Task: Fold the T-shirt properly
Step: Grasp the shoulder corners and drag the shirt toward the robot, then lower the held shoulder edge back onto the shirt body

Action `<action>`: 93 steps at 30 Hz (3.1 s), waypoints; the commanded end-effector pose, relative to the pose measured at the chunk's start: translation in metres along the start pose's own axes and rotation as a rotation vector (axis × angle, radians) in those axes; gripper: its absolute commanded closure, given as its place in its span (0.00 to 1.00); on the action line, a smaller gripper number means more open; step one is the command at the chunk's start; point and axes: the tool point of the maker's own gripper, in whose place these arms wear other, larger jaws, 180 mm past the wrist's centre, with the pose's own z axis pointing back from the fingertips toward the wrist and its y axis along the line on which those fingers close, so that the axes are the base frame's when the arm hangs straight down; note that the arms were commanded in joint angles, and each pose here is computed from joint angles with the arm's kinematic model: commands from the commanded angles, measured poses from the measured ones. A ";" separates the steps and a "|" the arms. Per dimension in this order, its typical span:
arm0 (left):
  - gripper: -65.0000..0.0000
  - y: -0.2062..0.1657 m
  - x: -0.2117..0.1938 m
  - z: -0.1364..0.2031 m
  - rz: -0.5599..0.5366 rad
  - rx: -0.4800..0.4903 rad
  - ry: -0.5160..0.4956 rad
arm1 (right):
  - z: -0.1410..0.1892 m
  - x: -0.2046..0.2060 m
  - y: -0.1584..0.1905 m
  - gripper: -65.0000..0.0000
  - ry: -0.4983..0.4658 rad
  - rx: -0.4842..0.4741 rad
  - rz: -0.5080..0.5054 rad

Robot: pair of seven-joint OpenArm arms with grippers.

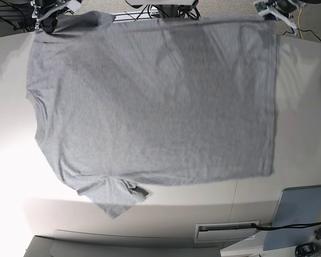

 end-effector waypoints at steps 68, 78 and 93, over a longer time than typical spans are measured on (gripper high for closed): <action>1.00 0.184 0.088 0.010 0.325 0.508 -0.347 | -0.094 0.023 -0.202 1.00 -0.176 -0.375 -0.433; 1.00 0.189 0.088 0.010 0.323 0.517 -0.349 | -0.094 0.024 -0.208 1.00 -0.184 -0.391 -0.435; 1.00 0.216 0.098 0.016 0.311 0.578 -0.387 | -0.094 0.022 -0.211 1.00 -0.176 -0.405 -0.447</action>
